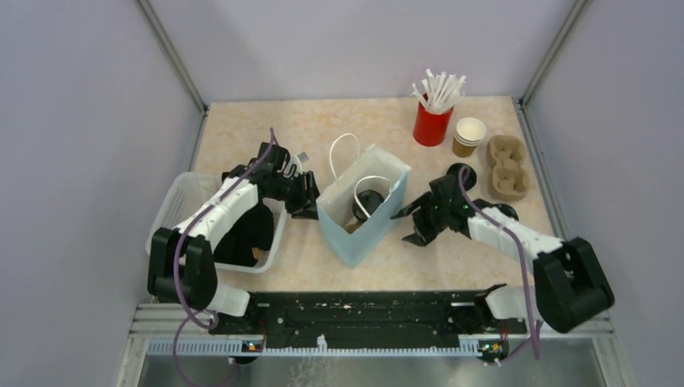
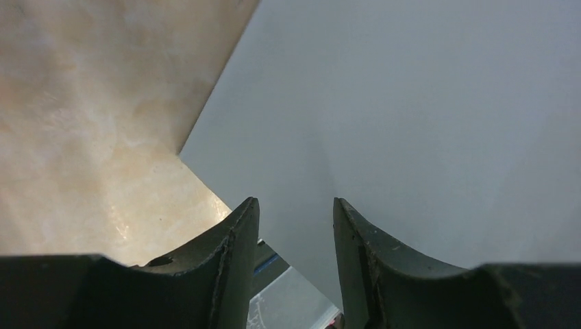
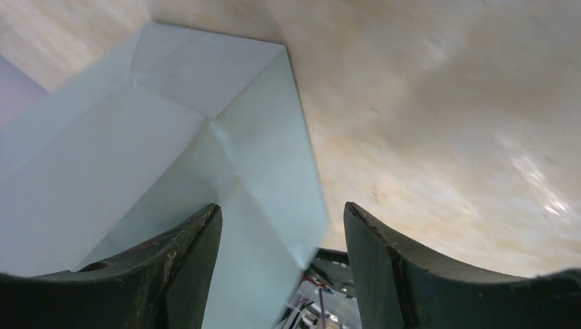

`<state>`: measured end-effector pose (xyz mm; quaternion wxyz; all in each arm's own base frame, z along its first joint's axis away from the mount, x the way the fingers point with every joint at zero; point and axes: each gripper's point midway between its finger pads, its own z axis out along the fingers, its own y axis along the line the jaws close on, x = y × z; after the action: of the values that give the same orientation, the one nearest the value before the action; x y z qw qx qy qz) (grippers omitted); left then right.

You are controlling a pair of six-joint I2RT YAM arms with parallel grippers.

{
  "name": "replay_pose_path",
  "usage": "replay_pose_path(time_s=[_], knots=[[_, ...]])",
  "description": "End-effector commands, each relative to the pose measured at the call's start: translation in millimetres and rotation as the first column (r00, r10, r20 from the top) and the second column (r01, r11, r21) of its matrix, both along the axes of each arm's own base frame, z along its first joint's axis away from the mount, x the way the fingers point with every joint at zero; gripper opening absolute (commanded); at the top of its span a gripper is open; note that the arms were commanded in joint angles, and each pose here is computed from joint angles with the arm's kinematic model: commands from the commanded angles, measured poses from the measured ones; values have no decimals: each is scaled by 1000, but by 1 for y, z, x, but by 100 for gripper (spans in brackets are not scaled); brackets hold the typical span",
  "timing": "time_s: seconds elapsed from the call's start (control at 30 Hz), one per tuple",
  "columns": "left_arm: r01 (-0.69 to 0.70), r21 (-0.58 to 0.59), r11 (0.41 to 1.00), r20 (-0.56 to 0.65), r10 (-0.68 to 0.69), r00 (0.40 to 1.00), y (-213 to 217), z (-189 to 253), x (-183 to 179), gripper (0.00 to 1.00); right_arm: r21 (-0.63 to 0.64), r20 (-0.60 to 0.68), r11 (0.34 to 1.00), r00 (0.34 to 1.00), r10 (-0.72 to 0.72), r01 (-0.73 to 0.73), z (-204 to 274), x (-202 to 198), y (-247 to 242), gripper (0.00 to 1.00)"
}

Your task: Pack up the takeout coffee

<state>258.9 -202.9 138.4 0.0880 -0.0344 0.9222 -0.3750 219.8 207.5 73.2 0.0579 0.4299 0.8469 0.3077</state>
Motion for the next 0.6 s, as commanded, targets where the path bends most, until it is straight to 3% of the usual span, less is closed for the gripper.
replay_pose_path(time_s=[0.0,0.2,0.3,0.43,0.57], knots=[[29,-75,997,27,-27,999,-14,13,-22,50,-3,172,979,965,201,-203,34,57,27,66],[93,-83,992,1,-94,996,-55,12,-61,50,-92,163,906,892,423,-413,24,101,52,68],[119,-83,989,-15,-120,993,-64,8,-78,51,-72,236,842,811,536,-535,34,119,74,69],[157,-25,987,60,-155,986,-53,21,-80,58,-273,219,724,692,688,-634,45,136,57,73],[153,90,984,200,-168,965,-28,46,-78,69,-477,19,604,679,734,-639,51,138,-4,80]])
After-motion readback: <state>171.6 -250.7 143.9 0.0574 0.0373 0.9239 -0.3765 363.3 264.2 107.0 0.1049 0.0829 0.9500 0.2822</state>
